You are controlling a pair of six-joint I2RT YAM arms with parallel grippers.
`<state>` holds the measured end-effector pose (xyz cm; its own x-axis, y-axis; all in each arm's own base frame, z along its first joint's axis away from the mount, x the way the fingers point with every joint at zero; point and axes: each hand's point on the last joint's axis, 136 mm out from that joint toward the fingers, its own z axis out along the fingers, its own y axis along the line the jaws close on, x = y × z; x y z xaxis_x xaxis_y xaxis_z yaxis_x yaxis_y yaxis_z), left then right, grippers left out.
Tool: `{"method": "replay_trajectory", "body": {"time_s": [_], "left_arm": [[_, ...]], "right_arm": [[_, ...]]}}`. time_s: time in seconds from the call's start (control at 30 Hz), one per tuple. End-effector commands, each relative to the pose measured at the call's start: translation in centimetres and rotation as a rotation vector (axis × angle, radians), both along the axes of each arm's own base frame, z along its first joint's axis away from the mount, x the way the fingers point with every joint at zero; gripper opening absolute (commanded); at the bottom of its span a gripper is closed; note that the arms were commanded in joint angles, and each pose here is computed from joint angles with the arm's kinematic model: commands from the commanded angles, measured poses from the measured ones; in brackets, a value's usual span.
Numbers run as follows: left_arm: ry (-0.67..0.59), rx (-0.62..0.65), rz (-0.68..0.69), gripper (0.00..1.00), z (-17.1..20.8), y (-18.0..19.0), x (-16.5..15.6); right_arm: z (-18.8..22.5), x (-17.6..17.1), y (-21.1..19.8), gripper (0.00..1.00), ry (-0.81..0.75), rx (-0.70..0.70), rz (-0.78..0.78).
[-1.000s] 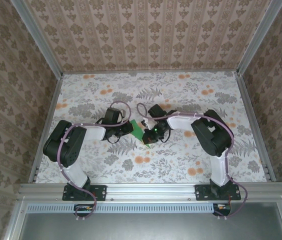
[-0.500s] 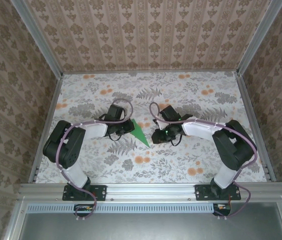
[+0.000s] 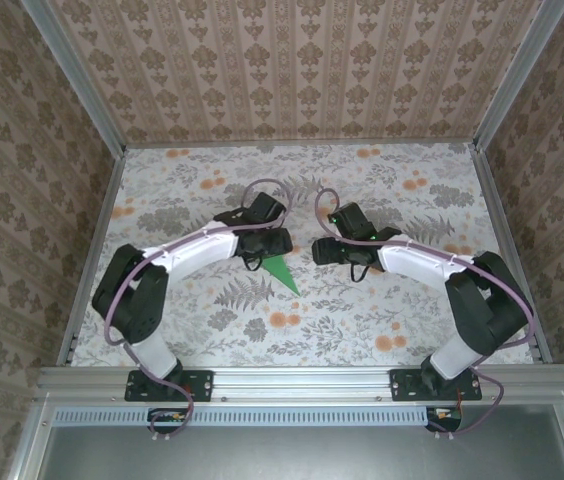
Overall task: Fold a paper plane with a square sheet of paper (pick it up from the middle)
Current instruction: Fold the wing for the fifth time at the center of the table, then move a paper plane to the center of the table.
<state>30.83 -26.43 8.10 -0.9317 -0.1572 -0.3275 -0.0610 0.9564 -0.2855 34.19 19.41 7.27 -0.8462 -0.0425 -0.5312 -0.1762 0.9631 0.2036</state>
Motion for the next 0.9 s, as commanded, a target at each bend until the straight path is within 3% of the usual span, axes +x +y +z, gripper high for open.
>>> {"method": "replay_trajectory", "body": {"time_s": [0.0, 0.27, 0.87], "left_arm": [[0.078, 0.199, 0.064, 0.72, -1.7, 2.2, -0.8], [0.129, 0.334, 0.064, 0.68, -3.2, 3.1, -0.9], [0.081, 0.139, 0.260, 0.49, -1.6, 3.2, -2.5]], "right_arm": [[0.5, 0.7, -2.0, 0.78, -0.045, -0.019, -0.087], [0.3, 0.8, -2.7, 0.78, -0.034, -0.017, -0.109], [-0.7, 0.8, -1.1, 0.77, 0.030, 0.026, -0.061]]}}
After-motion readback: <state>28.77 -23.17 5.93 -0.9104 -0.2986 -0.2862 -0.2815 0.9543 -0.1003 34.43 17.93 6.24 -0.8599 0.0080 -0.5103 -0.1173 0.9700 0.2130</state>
